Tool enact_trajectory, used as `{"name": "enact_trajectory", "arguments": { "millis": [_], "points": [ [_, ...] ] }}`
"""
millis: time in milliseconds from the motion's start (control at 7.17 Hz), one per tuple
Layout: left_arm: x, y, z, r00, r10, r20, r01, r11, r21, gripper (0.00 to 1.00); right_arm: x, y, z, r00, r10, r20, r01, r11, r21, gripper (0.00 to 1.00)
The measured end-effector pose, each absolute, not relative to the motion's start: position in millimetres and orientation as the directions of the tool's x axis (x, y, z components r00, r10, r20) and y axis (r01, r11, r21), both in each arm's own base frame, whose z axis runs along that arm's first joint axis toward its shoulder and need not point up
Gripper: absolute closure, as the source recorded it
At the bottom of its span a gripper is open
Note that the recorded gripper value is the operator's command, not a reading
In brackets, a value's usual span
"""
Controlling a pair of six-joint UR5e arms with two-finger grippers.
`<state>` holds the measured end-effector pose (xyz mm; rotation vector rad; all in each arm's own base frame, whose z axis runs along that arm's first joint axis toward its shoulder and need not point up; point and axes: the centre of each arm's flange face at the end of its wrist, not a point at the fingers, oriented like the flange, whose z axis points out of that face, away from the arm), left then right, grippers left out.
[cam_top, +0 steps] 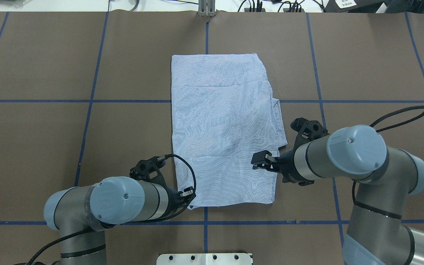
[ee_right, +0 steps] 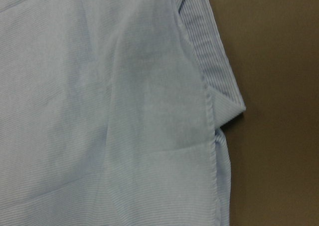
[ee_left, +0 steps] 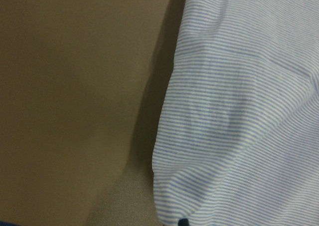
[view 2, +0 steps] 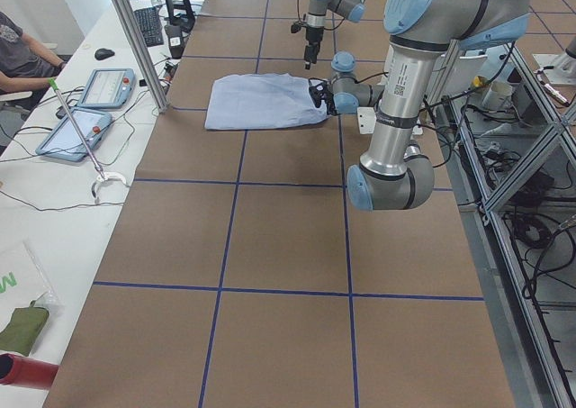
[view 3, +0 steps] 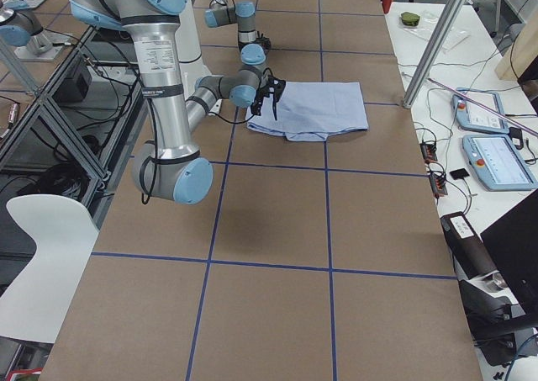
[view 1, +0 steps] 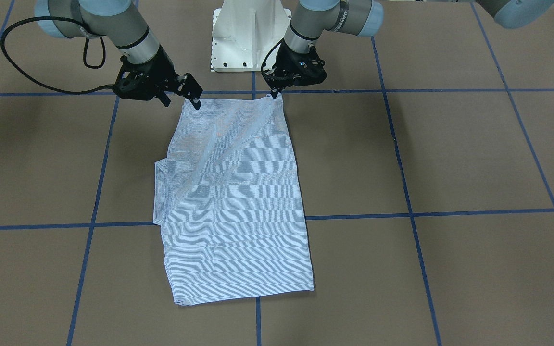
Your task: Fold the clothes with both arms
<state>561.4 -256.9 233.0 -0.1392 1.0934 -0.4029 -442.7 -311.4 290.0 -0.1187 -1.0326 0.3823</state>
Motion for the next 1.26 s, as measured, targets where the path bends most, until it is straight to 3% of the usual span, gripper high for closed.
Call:
{"name": "enact_trajectory", "arguments": {
  "millis": [558, 1256],
  "points": [
    [561.6, -257.5, 234.5, 0.397, -0.385, -0.833, 0.251, 0.919, -0.305, 1.0, -505.6, -251.9, 270.8, 0.57, 0.472, 0.672, -0.338, 0.881, -0.331, 0.0],
    [560.3, -259.7, 234.1, 0.394, -0.386, -0.834, 0.255, 0.918, -0.304, 1.0, -532.1, -266.9, 279.7, 0.602, 0.49, 0.63, -0.388, 0.87, -0.306, 0.0]
  ]
}}
